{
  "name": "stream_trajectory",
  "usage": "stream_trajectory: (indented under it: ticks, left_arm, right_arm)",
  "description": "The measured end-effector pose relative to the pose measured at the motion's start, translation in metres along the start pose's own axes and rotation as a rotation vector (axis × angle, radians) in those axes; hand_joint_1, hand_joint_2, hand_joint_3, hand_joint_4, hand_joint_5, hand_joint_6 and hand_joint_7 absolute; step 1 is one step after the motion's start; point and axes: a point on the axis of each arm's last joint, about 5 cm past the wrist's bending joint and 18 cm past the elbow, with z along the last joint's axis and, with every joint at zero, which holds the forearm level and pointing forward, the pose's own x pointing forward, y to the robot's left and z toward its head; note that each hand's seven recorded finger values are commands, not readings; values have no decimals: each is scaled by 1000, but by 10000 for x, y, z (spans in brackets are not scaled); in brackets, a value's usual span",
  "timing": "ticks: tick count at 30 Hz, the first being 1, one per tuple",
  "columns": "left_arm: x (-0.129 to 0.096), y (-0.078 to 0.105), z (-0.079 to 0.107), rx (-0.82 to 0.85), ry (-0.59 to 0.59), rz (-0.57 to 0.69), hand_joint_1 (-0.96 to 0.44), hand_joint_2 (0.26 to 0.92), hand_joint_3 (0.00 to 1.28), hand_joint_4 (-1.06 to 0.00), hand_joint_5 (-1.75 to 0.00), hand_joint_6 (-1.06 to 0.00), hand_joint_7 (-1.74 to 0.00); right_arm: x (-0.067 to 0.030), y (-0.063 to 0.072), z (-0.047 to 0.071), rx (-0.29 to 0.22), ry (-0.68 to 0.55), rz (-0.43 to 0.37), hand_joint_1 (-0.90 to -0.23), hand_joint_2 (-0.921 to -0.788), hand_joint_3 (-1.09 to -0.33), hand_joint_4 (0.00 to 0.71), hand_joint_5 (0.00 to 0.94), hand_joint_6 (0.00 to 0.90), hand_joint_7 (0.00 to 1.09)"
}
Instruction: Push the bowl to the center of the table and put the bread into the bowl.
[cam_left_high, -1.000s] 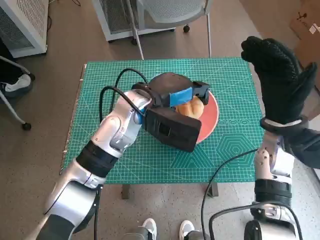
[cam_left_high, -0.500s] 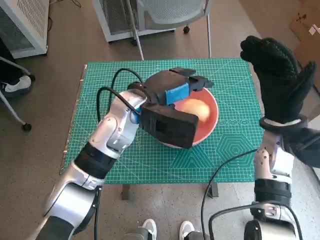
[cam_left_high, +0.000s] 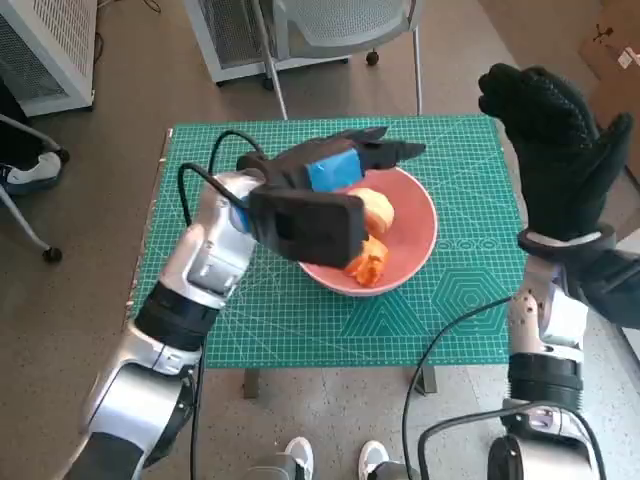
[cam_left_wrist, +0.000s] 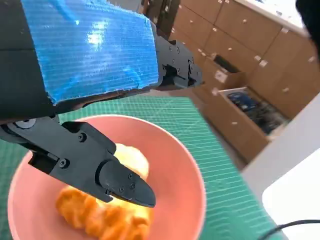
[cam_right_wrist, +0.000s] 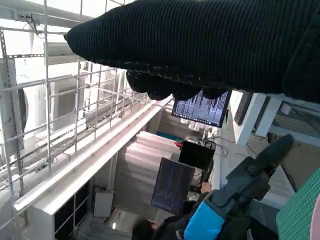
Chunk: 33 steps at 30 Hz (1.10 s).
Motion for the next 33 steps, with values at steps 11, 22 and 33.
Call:
stream_trajectory:
  ticks: [11,22,33]
  left_arm:
    - [-291,38,-292,-343,-270,201,-462,824,18,-29,-13,-216,-52]
    - [-468,-242,-374,-828,-610,560,-372,888,34,-9,-2,-180,-50]
    - [-620,-260,-321,-856,-627,606,-402,899,40,1,1,-155,-60]
  right_arm:
    - [12,-1,14,-2,-3,4,-650,-921,-534,352,6,402,15]
    - [123,34,43,-1,-20,25,-656,-921,-531,357,6,405,13]
    - [185,81,38,-21,-16,28,-650,-921,-539,351,1,404,10]
